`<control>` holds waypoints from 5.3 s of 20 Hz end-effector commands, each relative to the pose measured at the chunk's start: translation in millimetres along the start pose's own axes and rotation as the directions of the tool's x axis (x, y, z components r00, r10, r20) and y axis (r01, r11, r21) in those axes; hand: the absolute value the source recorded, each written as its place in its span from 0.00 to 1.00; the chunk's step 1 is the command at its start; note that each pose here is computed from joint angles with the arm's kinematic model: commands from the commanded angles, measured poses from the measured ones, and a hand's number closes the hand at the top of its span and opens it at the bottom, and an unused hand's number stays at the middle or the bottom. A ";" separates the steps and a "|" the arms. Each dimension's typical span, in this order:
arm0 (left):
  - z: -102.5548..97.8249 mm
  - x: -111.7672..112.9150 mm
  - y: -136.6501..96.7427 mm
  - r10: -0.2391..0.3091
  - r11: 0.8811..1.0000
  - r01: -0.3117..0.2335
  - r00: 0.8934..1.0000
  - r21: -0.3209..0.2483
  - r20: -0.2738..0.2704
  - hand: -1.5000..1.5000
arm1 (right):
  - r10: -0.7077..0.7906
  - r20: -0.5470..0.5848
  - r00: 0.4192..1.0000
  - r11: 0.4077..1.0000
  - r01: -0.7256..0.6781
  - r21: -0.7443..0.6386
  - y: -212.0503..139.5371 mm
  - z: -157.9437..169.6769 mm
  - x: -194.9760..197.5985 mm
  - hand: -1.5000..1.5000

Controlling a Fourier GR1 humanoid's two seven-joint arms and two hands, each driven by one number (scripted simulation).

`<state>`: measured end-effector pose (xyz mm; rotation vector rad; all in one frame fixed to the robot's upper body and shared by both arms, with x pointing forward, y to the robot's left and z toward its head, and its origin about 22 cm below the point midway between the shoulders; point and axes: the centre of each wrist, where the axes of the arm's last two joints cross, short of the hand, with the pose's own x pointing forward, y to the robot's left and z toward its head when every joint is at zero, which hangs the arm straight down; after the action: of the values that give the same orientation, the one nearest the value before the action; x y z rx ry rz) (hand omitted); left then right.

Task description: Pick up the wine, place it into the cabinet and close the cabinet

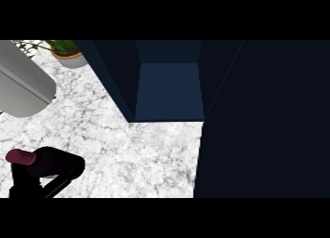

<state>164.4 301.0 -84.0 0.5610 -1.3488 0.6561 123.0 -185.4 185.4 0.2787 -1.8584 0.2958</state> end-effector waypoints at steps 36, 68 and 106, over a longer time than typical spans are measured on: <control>-24.5 -38.2 -42.8 0.248 0.968 -0.250 0.963 0.011 0.104 1.00 | -0.023 0.087 0.996 1.000 0.022 0.007 -7.7 42.0 38.8 0.00; 66.8 100.0 -145.2 0.402 0.597 -0.184 0.911 -0.781 0.092 1.00 | -0.015 0.061 0.998 1.000 0.016 -0.009 -11.2 39.1 31.8 0.00; 48.4 64.4 -271.9 0.223 0.750 -0.142 0.974 -0.646 0.045 1.00 | -0.036 0.079 0.996 0.999 0.034 0.034 -16.0 30.6 31.0 0.00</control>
<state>321.1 85.5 -14.0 -0.1038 -1.6459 0.2381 125.3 -203.2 177.1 0.2312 -1.8758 0.3163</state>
